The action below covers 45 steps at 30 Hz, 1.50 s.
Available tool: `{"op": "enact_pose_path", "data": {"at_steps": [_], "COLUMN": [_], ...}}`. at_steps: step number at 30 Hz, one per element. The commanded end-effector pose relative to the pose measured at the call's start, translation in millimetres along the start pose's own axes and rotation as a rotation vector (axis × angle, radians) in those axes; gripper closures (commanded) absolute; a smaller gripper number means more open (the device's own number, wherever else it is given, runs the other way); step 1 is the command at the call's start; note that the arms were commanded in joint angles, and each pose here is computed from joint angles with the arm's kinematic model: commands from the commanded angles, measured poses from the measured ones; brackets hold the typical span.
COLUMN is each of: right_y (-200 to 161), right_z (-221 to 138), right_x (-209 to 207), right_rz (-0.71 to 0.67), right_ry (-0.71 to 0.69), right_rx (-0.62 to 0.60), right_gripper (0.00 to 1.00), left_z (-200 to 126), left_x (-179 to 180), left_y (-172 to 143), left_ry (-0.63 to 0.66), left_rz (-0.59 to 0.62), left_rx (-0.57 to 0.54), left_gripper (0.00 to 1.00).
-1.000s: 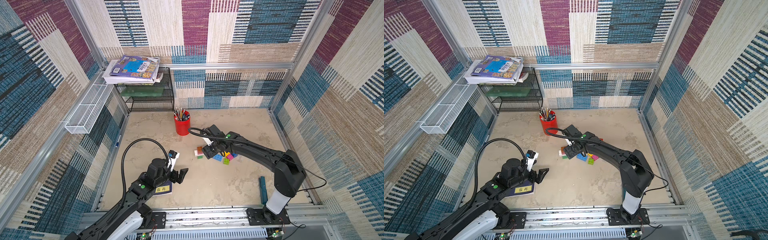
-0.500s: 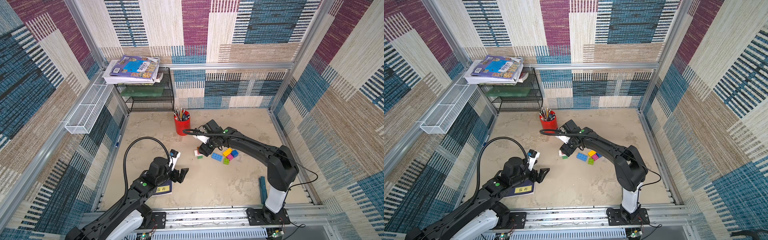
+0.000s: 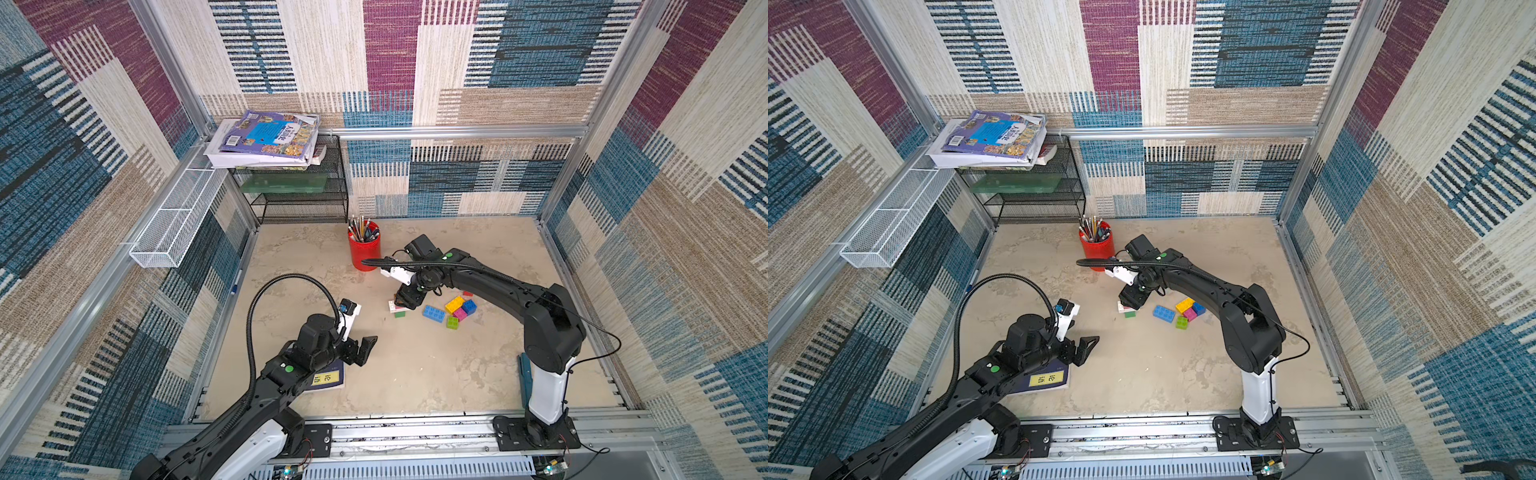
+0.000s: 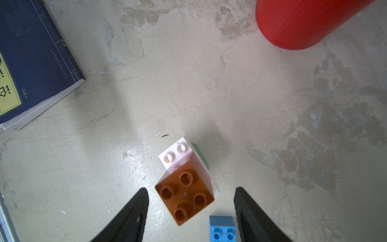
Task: Assemble the letter f with lego
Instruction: Move the lego brick at the center of the board.
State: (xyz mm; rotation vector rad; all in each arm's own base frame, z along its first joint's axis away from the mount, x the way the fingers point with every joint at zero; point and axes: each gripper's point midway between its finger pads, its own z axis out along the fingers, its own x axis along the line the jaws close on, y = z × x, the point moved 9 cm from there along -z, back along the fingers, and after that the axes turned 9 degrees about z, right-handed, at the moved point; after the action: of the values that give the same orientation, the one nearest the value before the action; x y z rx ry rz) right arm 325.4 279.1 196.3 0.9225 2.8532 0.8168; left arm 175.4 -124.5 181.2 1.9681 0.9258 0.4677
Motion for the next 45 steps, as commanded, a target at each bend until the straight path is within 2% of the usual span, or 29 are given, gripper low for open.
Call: {"op": "enact_pose_path", "data": {"at_steps": [1, 15, 33, 45], "right_y": [1.9, -1.1, 2.0, 4.4], "right_z": [-0.5, 10.9, 22.0, 14.2], "right_x": [2.5, 0.8, -2.4, -0.2], "right_rz": [-0.021, -0.013, 0.018, 0.029], "right_ry": [0.038, 0.053, 0.065, 0.057], "right_rx": [-0.006, 0.022, 0.037, 0.014], "right_gripper": [0.33, 0.38, 0.56, 0.6], "left_z": [-1.0, -1.2, -1.4, -0.8], "left_x": [-1.2, -1.3, -1.4, -1.5], "left_y": [3.5, 3.9, 3.9, 4.0], "left_ry": [-0.013, -0.014, -0.014, -0.017], "left_rz": [0.003, 0.003, 0.003, 0.003], "left_rx": [-0.015, -0.018, -0.018, -0.018], "left_gripper": [0.01, 0.01, 0.01, 0.01]}}
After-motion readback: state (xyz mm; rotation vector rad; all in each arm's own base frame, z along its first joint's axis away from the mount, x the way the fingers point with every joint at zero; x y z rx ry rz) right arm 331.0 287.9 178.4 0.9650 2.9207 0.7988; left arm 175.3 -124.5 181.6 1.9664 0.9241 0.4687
